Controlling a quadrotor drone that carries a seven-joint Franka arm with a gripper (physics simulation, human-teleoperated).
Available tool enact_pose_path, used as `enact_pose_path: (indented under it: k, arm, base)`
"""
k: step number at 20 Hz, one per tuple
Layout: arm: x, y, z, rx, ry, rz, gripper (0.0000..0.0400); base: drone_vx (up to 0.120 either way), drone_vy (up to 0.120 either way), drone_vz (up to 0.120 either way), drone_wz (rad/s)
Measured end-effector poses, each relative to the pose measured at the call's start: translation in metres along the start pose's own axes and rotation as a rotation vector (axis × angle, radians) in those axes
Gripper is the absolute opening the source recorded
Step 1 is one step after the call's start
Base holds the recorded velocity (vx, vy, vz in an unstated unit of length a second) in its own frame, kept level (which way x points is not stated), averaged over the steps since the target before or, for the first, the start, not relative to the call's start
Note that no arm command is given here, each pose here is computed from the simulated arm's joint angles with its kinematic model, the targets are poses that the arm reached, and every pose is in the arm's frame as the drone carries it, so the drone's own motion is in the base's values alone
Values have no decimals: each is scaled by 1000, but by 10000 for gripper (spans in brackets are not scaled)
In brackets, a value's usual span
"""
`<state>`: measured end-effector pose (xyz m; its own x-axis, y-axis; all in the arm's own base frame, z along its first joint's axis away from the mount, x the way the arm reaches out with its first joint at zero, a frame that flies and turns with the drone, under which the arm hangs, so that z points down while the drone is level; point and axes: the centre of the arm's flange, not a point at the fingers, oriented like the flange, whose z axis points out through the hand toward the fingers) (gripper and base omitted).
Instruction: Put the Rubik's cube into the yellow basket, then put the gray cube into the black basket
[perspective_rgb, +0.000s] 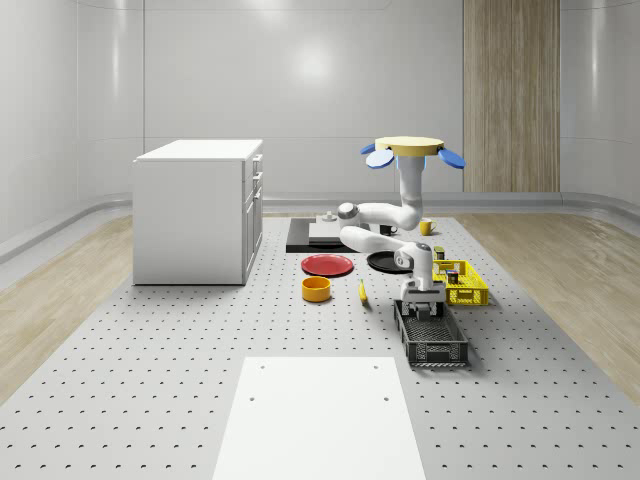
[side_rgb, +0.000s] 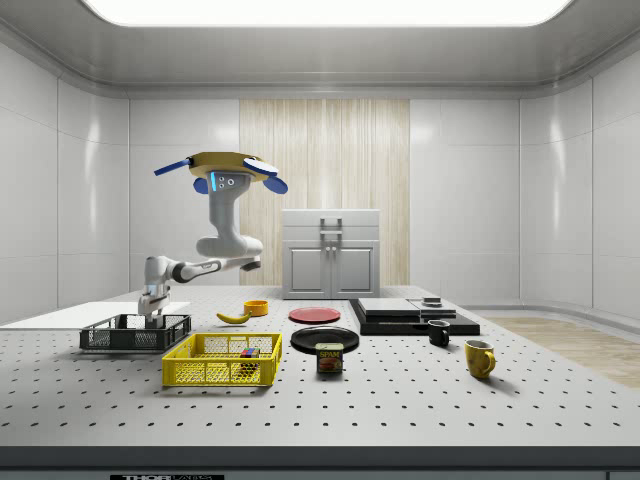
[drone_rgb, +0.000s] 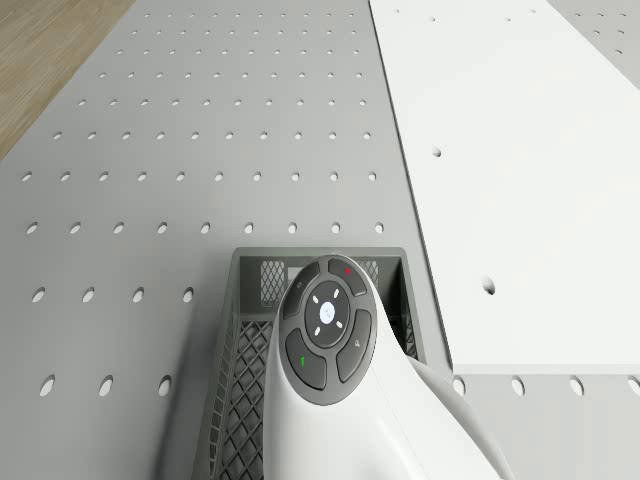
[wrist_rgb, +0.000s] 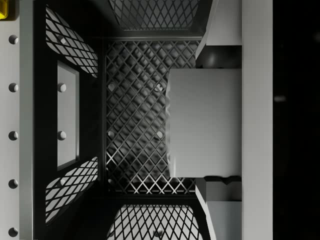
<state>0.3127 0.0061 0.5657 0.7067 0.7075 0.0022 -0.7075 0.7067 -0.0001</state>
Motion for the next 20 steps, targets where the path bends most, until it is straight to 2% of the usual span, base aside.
enact_pose_path:
  k: [4,8,13,20]
  arm:
    - [0,0,13,0,0,0,250]
    - [0,0,18,0,0,0,340]
    - [0,0,5,0,0,0,383]
    - [0,0,-21,0,0,0,397]
  base:
    - [0,0,0,0]
    - [0,0,0,0]
    - [0,0,0,0]
    - [0,0,0,0]
